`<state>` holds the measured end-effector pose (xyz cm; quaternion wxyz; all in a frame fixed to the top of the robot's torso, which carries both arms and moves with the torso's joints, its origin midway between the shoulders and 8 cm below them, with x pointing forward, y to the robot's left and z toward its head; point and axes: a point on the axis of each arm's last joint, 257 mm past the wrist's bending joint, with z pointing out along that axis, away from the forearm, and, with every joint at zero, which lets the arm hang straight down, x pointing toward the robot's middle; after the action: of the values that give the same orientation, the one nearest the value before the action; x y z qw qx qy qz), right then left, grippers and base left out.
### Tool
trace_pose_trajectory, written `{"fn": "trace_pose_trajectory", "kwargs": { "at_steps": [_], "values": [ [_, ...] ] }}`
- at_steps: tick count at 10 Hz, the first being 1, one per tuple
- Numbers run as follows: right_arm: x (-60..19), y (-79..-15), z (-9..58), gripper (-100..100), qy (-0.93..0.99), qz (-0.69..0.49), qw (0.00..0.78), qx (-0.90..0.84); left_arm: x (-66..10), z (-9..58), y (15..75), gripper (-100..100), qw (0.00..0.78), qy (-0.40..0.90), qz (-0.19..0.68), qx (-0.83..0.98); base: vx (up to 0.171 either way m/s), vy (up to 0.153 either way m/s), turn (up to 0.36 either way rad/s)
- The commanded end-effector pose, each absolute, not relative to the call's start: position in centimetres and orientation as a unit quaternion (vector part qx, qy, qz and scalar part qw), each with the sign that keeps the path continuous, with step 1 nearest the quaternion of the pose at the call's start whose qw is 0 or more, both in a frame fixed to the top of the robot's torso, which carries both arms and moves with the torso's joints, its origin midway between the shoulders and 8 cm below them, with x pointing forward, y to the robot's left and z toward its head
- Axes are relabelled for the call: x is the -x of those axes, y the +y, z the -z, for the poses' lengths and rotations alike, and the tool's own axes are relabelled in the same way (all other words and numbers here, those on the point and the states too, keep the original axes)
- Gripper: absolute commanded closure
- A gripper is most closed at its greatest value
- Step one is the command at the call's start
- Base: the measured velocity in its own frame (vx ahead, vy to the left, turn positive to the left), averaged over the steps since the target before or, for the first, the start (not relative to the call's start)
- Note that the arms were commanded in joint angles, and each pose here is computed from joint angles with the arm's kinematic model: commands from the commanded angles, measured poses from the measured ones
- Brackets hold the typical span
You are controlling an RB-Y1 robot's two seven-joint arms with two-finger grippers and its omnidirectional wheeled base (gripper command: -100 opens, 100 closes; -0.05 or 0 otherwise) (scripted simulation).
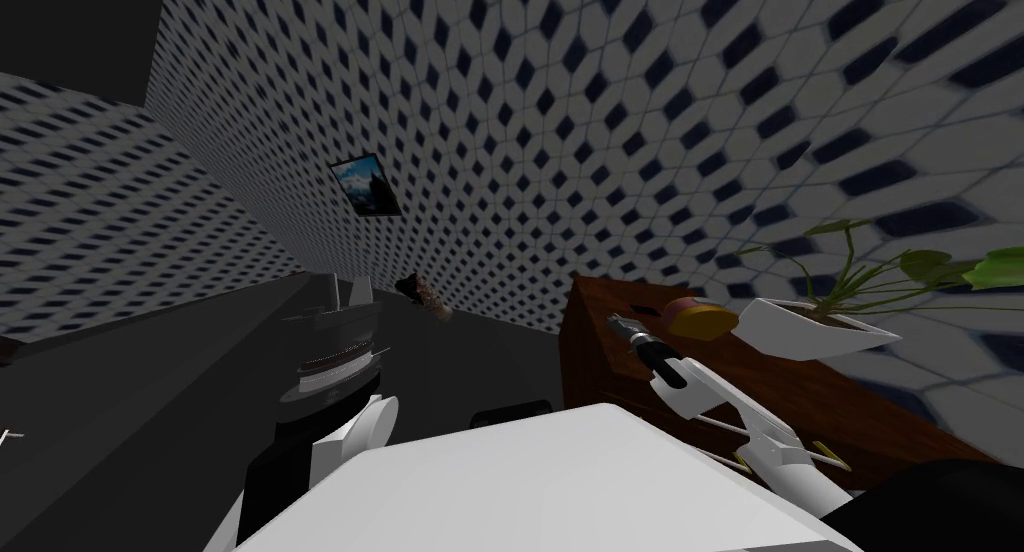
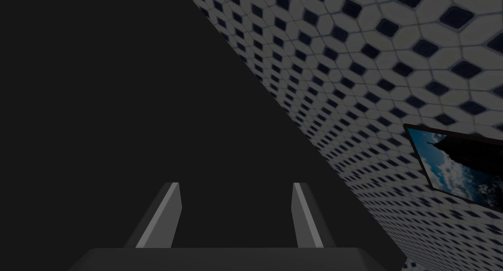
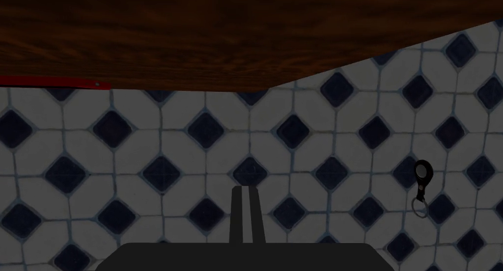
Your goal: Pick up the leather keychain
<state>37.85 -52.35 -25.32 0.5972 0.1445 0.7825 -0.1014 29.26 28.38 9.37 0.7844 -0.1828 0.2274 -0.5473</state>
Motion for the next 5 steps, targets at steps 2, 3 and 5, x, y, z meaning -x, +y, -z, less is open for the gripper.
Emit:
{"fn": "trace_pose_trajectory", "kwargs": {
  "at_steps": [2,3,5],
  "values": [
    [-37.8,-52.3,25.3,0,0.782,0.101,0.597,-0.144,-29.3,-9.4,28.4,0,0.784,0.227,0.547,0.183,0.000,0.000,0.000],
    [-37.9,-52.7,24.3,-100,0.779,0.107,0.601,-0.144,-29.3,-9.4,28.4,0,0.784,0.227,0.547,0.183,0.100,0.091,0.051],
    [-38.0,-53.1,23.3,-100,0.776,0.113,0.604,-0.144,-29.3,-9.4,28.4,0,0.784,0.227,0.547,0.183,0.180,0.129,0.041]
  ]
}}
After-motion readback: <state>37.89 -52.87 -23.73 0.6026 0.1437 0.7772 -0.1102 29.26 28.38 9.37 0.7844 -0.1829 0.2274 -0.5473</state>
